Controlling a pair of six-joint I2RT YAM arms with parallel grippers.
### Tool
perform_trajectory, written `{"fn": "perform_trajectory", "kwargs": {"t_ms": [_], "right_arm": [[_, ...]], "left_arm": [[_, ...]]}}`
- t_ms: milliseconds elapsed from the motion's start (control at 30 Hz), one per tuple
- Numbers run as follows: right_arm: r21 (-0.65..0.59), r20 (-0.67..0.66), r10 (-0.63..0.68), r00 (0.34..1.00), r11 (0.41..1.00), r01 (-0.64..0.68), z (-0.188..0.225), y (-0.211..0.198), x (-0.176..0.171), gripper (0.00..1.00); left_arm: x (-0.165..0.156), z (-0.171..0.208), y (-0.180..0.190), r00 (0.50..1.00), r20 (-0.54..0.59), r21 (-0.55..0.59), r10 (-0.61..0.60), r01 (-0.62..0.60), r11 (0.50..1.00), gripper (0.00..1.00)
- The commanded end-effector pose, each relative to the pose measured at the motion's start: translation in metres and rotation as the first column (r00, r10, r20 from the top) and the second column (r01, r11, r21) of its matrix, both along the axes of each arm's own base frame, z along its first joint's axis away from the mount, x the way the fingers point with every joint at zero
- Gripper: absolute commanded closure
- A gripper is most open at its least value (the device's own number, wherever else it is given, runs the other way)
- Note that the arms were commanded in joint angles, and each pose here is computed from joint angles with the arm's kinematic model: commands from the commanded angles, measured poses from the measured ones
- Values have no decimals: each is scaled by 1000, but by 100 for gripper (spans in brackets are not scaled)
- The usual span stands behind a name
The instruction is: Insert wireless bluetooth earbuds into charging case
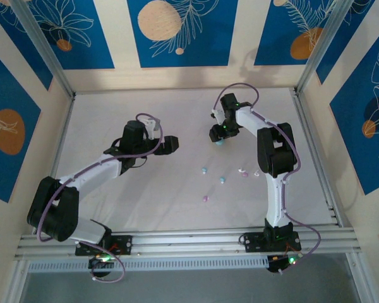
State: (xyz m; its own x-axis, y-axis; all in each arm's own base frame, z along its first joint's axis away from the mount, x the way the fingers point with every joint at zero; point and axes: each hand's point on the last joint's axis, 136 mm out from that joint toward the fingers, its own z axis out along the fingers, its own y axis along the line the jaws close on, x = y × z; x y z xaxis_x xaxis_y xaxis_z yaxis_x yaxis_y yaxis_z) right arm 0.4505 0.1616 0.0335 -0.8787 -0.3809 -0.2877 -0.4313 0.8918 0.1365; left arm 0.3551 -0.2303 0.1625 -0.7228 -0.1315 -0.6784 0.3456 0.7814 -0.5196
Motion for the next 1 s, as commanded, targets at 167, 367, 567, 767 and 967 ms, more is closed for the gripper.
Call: {"fn": "perform_trajectory", "kwargs": {"t_ms": [167, 367, 567, 767, 967], "right_arm": [[-40, -29, 39, 999, 998, -40, -18, 1, -9, 43], [-47, -29, 41, 999, 998, -43, -21, 1, -11, 42], [-14, 9, 55, 998, 998, -55, -8, 7, -11, 61], [184, 266, 166, 950, 958, -219, 78, 46, -24, 64], [288, 608, 305, 733, 776, -562, 181, 85, -76, 65]], "left_arm": [[11, 20, 9, 994, 57, 5, 88, -88, 996, 0], [11, 26, 18, 986, 103, 1, 128, -129, 992, 0], [10, 28, 20, 986, 106, -18, 129, -127, 992, 0], [6, 46, -1, 995, 92, -178, 43, -26, 984, 0], [2, 87, -35, 994, 82, -409, -71, 99, 907, 14]]}}
